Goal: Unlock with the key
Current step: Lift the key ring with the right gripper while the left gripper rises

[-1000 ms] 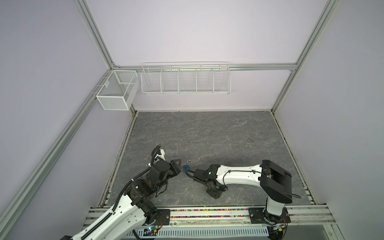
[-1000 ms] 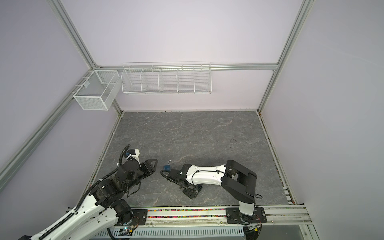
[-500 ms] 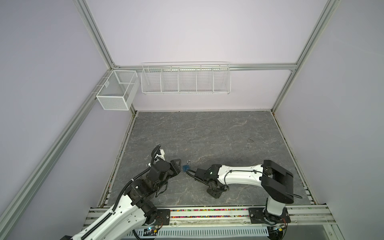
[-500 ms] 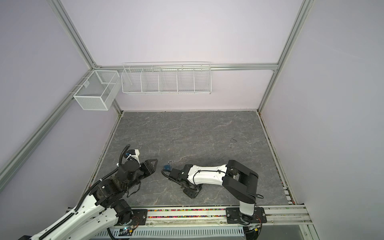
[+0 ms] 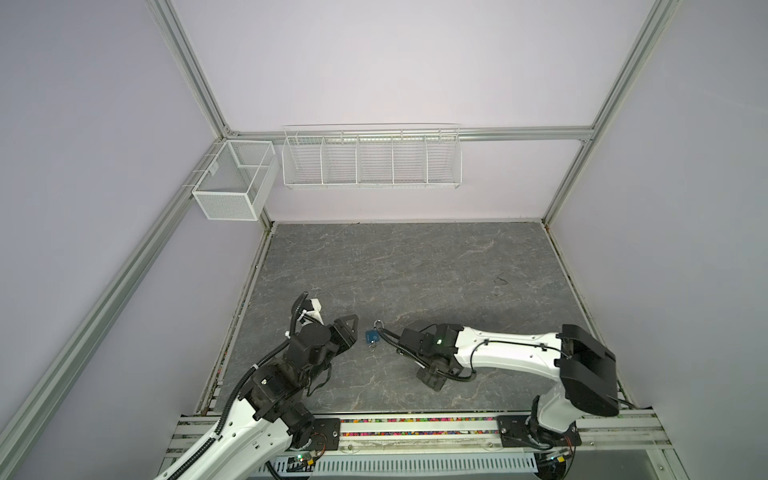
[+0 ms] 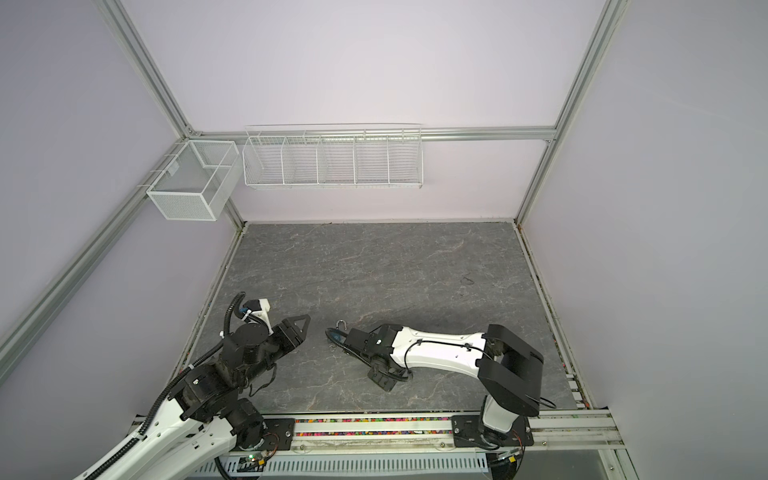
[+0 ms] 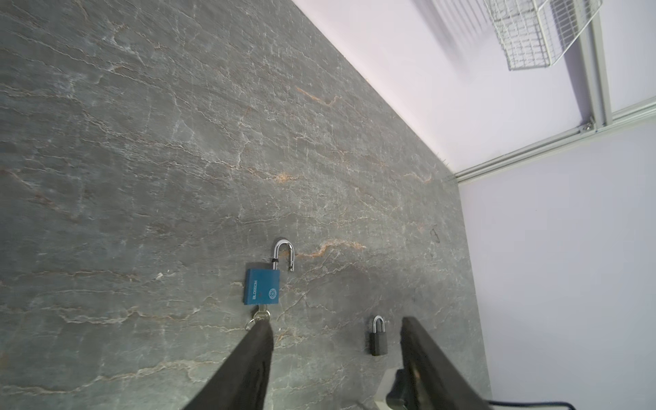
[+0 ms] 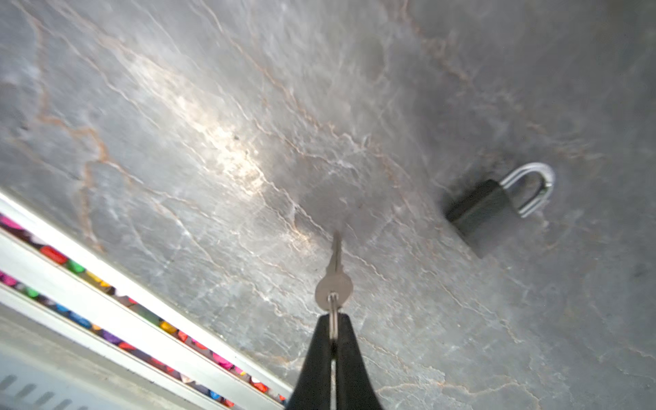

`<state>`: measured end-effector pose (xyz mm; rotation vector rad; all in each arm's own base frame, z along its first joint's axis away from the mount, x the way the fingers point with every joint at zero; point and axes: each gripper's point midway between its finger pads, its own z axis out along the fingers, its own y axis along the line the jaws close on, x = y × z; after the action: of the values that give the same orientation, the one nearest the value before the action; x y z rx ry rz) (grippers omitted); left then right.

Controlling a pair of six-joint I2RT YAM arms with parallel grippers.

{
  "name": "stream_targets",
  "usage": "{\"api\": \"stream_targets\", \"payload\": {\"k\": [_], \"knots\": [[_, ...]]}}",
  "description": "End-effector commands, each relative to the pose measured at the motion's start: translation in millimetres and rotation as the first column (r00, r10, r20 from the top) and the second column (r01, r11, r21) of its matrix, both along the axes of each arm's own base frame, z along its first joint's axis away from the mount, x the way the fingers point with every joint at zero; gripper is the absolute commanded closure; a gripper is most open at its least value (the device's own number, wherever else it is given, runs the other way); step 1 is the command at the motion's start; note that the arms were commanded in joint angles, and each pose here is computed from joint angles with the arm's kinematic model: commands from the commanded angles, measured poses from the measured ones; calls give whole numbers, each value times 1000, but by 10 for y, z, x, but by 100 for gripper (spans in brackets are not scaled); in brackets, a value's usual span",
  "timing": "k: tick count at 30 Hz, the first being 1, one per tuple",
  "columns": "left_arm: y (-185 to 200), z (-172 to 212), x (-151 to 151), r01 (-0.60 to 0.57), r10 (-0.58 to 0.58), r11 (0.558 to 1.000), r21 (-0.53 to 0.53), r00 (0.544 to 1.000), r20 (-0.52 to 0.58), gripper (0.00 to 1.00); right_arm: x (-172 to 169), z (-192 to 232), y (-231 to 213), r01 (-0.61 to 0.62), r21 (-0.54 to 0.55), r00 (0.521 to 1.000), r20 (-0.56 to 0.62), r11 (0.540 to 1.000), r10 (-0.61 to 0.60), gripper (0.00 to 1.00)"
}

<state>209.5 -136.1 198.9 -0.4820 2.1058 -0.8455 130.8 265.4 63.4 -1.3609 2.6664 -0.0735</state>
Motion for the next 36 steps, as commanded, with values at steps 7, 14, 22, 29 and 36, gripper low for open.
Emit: {"api": "stream_targets", "payload": {"k": [7, 14, 22, 29, 36], "knots": [[-149, 461, 98, -15, 17, 943, -332, 1000, 2, 39, 329, 773, 117, 34, 224, 992, 110, 974, -60, 94], [-515, 702, 291, 6, -26, 755, -655, 999, -20, 36, 591, 1325, 359, 88, 411, 978, 135, 907, -156, 94], [-784, 872, 446, -65, -40, 616, -785, 993, -113, 34, 910, 1702, 633, 123, 564, 947, 178, 816, -266, 93], [-967, 824, 433, -167, -77, 483, -859, 970, -232, 33, 1052, 1903, 819, 118, 627, 934, 193, 770, -301, 94], [-1066, 883, 449, -215, -79, 424, -880, 959, -272, 32, 1180, 2135, 898, 98, 691, 907, 233, 716, -350, 93]]}}
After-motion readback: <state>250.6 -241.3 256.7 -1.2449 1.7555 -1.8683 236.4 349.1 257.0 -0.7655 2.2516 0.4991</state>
